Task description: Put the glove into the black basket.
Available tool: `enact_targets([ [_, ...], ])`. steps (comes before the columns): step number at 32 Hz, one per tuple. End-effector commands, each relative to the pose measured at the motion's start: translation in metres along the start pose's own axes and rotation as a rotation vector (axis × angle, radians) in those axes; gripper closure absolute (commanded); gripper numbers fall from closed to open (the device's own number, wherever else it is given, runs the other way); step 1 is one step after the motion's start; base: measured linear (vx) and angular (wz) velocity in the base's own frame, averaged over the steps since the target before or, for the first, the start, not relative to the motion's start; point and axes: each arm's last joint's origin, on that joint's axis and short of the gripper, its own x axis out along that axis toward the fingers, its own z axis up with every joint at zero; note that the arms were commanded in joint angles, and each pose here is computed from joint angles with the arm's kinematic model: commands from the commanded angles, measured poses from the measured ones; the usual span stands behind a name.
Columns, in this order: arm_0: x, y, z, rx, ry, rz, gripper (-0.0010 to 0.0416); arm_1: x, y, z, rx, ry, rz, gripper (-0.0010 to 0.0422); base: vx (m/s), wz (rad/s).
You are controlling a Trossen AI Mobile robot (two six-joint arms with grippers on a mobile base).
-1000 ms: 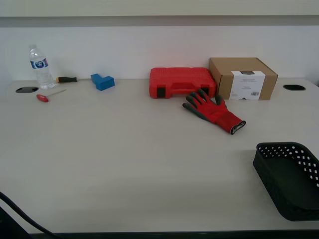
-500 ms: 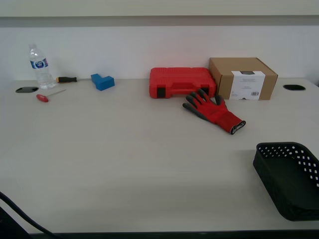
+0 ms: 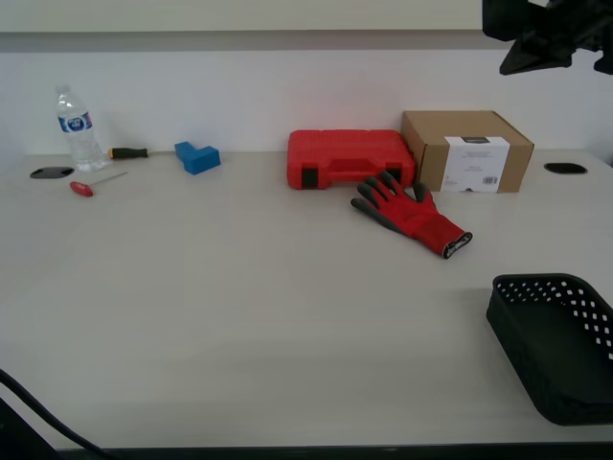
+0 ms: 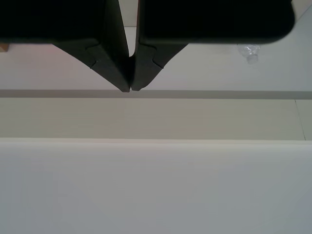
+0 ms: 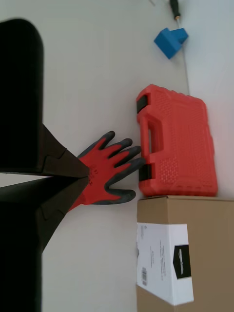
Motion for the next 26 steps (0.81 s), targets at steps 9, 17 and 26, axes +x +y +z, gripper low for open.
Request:
enact_targets([
  [9,0.068,0.004,0.017,-0.233,0.284,-0.097,0.0405,0.0,0.0,0.001,0.0,-0.006,0.001,0.0412,0.0,0.0],
  [17,0.115,0.006,0.024,-0.277,0.387,-0.085,0.0405,0.0,0.0,0.001,0.0,-0.007,0.001,0.0412,0.0,0.0],
  [26,0.162,0.009,0.025,-0.279,0.444,-0.118,0.0405,0.0,0.0,0.001,0.0,-0.007,0.001,0.0412,0.0,0.0],
])
